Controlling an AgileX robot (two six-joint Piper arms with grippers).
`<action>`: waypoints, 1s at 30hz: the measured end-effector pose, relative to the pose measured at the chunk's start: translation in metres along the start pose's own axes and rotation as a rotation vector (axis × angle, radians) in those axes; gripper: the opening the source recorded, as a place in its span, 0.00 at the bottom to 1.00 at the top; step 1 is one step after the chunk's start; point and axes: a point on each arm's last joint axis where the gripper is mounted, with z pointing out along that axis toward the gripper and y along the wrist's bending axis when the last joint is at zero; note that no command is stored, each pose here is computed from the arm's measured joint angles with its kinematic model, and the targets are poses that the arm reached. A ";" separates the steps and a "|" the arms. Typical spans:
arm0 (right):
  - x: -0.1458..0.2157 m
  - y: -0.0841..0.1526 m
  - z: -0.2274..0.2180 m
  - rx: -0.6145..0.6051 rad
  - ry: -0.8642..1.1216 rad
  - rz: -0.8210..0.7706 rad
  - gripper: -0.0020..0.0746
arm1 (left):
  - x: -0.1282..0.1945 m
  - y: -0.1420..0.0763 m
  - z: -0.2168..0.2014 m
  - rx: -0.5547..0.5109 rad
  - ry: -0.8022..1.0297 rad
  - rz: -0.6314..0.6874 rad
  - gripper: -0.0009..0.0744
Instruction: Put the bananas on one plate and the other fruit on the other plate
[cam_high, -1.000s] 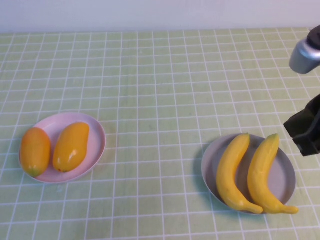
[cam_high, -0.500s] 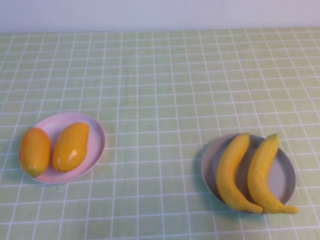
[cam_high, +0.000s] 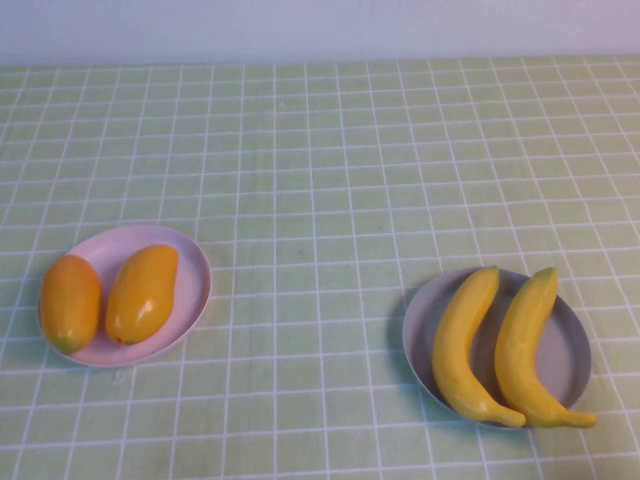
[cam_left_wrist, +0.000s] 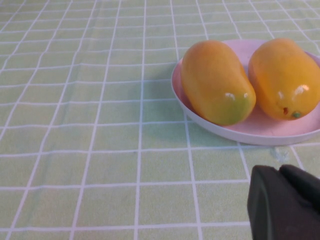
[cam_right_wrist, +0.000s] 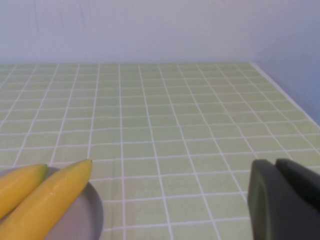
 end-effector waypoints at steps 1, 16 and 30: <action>0.004 0.000 -0.002 0.005 -0.017 0.000 0.01 | 0.000 0.000 0.000 0.000 0.000 0.000 0.01; 0.014 0.003 -0.005 -0.041 -0.047 0.014 0.01 | 0.000 0.000 0.000 0.000 0.000 0.000 0.01; 0.027 0.003 -0.005 -0.047 0.094 0.019 0.01 | 0.000 0.000 0.000 0.000 0.000 0.000 0.01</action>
